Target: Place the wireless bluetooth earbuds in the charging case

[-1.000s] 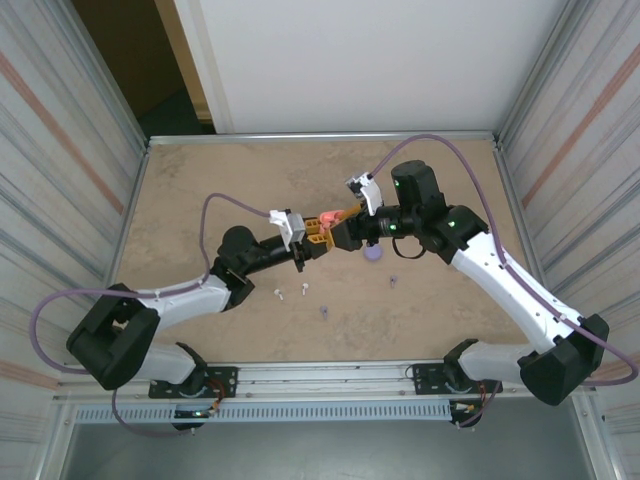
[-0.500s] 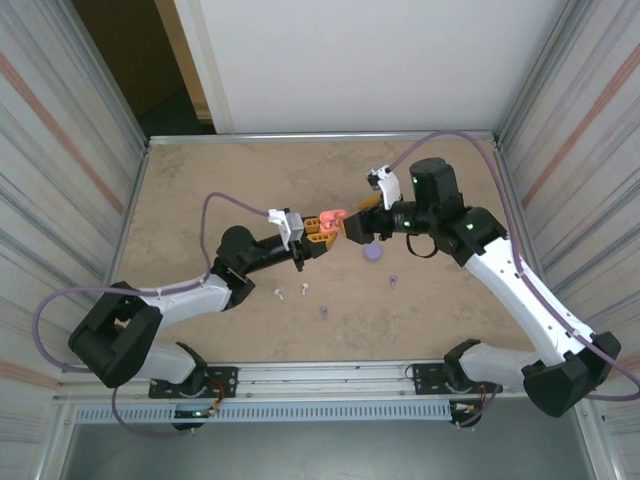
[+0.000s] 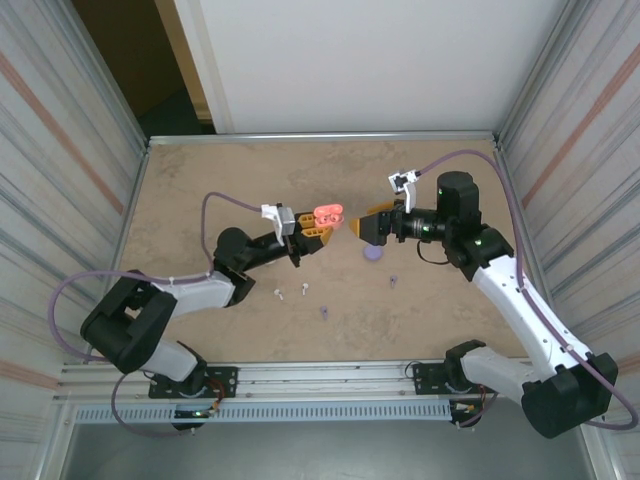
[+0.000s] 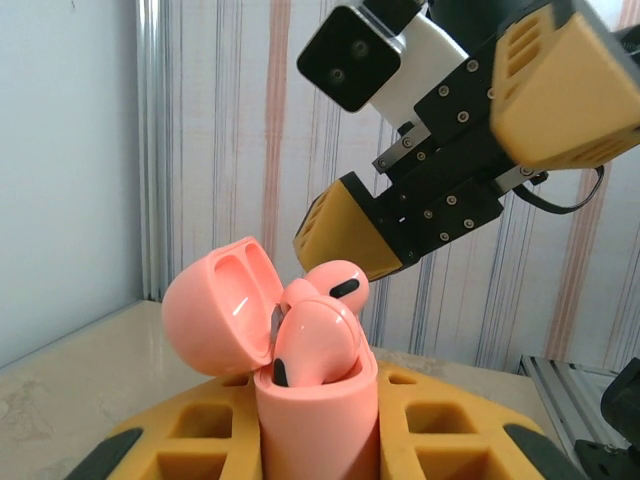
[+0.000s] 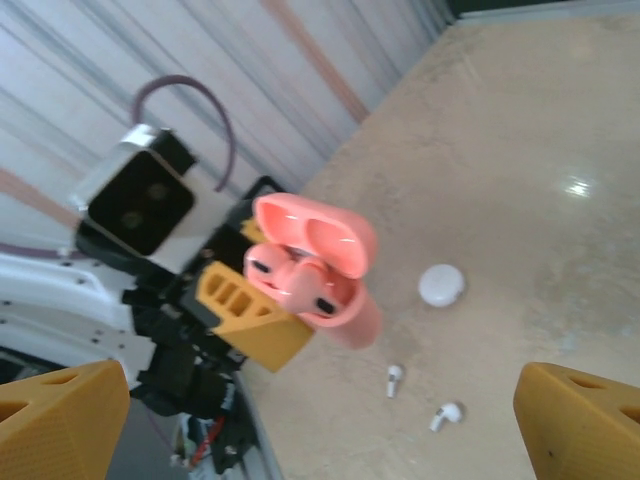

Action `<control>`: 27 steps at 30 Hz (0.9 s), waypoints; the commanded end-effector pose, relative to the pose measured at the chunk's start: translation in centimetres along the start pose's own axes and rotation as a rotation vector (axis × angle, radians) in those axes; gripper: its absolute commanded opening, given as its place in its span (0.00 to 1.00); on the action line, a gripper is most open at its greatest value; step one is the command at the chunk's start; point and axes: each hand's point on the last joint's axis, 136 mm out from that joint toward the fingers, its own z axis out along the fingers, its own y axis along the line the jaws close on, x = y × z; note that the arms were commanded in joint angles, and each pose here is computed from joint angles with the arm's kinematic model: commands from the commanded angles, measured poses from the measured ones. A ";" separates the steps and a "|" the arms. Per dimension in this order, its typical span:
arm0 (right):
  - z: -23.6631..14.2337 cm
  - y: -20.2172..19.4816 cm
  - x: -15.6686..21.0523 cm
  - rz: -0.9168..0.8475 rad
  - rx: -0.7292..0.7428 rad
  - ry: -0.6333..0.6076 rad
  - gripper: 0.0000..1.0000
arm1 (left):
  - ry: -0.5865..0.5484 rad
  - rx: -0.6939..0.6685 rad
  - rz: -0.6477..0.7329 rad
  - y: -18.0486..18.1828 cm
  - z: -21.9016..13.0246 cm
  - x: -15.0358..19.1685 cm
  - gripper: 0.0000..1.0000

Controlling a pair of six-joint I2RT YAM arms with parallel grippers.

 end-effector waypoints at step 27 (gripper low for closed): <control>3.5 -1.2 -0.1 0.011 0.068 0.082 0.90 | -0.058 0.074 -0.001 -1.1 0.2 -1.8 0.00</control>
